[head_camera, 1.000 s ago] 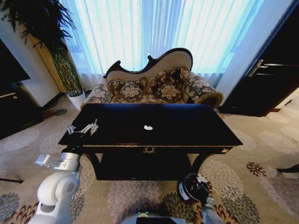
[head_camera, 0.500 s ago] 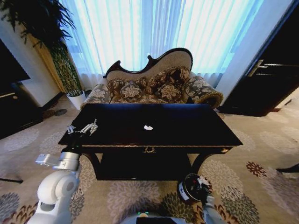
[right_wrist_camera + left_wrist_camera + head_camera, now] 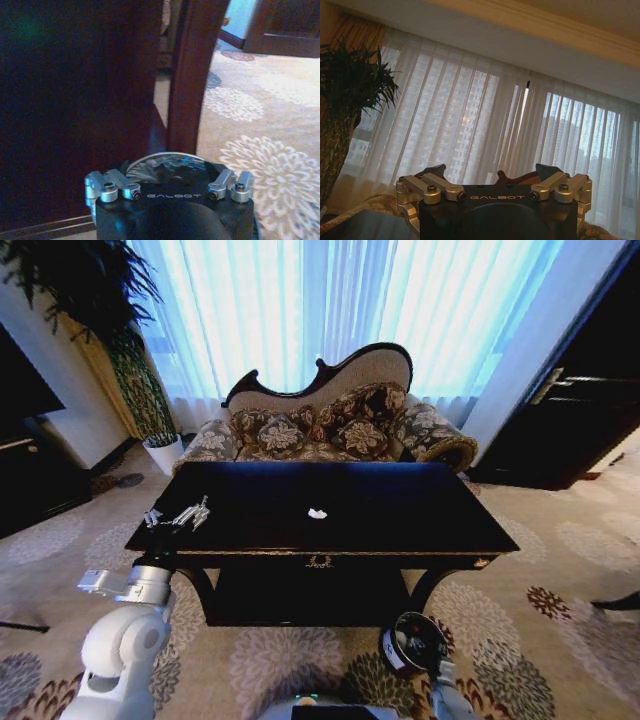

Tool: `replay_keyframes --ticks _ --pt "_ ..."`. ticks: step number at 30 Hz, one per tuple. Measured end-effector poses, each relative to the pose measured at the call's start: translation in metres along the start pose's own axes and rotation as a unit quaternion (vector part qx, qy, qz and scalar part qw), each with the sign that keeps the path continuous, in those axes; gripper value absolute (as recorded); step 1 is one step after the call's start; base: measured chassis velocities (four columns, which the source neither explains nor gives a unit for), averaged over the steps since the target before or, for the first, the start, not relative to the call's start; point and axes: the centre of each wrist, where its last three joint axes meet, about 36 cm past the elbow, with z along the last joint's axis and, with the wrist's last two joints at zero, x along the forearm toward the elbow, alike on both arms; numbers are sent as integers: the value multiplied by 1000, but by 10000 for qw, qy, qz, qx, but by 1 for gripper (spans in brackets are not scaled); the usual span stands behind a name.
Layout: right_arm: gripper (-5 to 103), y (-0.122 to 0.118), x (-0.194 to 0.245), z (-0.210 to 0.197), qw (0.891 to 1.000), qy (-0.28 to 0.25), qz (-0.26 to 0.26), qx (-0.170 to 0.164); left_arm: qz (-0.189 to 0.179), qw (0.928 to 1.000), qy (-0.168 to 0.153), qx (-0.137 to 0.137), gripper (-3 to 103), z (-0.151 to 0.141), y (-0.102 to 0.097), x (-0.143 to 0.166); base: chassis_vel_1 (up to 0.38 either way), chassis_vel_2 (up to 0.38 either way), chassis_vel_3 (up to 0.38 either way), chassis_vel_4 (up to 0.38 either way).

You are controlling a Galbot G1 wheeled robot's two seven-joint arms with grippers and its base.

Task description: Move to the front of the table and place the trash on the table into the trash bin.

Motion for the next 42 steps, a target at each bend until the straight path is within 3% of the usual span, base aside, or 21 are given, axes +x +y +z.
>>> replay_keyframes --ticks 1,3,4,7,9,12,18,21,31,37,41,42 --pt "89 3 4 1 10000 -17 -89 -16 3 10000 -3 -1 100 0 0 0 0 0 0 0" --pt "89 6 8 1 9998 -30 -204 -29 7 10000 -5 -2 100 -1 0 0 0 0 0 0" --pt "97 12 24 3 9987 -48 -510 -33 23 10000 -16 6 100 -2 -1 0 0 0 0 0" --pt "99 14 40 9 9968 -105 -790 26 38 10000 -21 28 100 -4 -3 0 0 0 0 0" --pt "100 15 67 17 9893 -398 -1367 331 43 10000 -33 58 100 -4 -4 -1 0 0 0 0" --pt "100 17 82 14 9819 -724 -1692 453 30 10000 -20 79 100 -2 -3 -1 0 0 0 0" --pt "100 27 105 -10 9772 -1159 -1773 176 48 9999 1 104 100 0 -6 -2 0 0 0 0" --pt "100 39 133 -37 9709 -1489 -1867 -198 69 9999 20 78 100 1 -7 -2 0 0 0 0" --pt "100 37 188 -97 9640 -1894 -1751 -648 80 9997 185 119 100 18 -18 -2 0 0 0 0" --pt "100 27 214 -113 9663 -1841 -1717 -537 166 9996 203 113 100 17 -24 -2 0 0 0 0" --pt "100 5 219 -120 9646 -1923 -1806 7 155 9997 171 34 100 9 -19 0 0 0 0 0" --pt "100 5 219 -120 9646 -1923 -1806 7 155 9997 171 34 100 9 -19 0 0 0 0 0"
